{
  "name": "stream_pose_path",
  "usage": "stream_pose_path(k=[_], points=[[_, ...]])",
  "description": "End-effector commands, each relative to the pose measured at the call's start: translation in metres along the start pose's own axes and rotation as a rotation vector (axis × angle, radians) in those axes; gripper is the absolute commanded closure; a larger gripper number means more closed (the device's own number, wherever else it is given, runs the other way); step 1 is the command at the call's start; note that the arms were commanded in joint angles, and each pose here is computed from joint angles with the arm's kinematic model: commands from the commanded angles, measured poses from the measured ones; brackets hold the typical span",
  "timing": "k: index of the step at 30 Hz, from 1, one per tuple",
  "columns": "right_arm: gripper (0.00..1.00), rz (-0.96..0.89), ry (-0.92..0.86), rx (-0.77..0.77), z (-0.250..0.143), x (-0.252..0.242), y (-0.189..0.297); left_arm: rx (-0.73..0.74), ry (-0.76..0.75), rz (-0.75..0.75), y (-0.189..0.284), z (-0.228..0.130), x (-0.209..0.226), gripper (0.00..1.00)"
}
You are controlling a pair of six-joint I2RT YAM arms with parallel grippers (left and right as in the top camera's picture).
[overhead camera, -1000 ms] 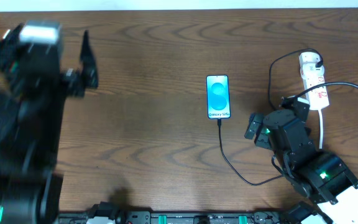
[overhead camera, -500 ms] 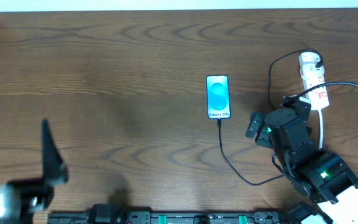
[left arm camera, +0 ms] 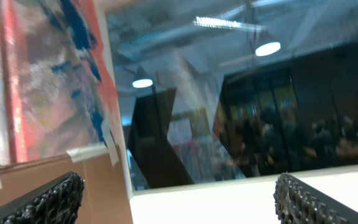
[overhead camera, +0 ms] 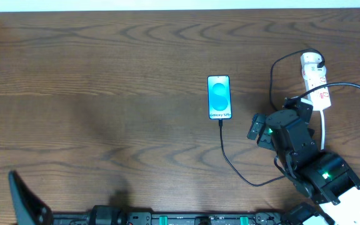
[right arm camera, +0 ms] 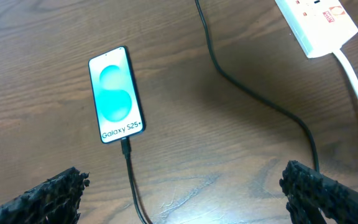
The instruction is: Plug charger to phone and switch on socket
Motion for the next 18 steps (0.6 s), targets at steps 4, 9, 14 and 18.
stream_pose_path(k=[4, 9, 14, 18], points=[[0.01, -0.008, -0.017, -0.024, 0.007, -0.001, 0.002, -0.09, -0.002, 0.07, 0.029, 0.007, 0.012, 0.02], [0.01, -0.001, -0.02, -0.03, 0.008, 0.001, 0.002, -0.117, -0.004, 0.166, 0.044, 0.009, 0.024, 0.02], [0.01, 0.021, -0.032, -0.052, 0.013, 0.006, 0.003, -0.117, -0.034, 0.22, 0.049, 0.01, 0.024, 0.02], [0.01, 0.015, -0.039, -0.078, 0.018, 0.006, 0.003, -0.109, -0.064, 0.261, 0.051, 0.012, 0.024, 0.02]])
Point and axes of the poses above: each gripper's point midway between its finger pads, its own y axis back along the fingers, its own x axis along the line the jaws close on, z = x × y, the point moved 2 cm from there along y, back along the fingers, and after that the axes turned 4 degrees about -y, right-handed, at the moved point
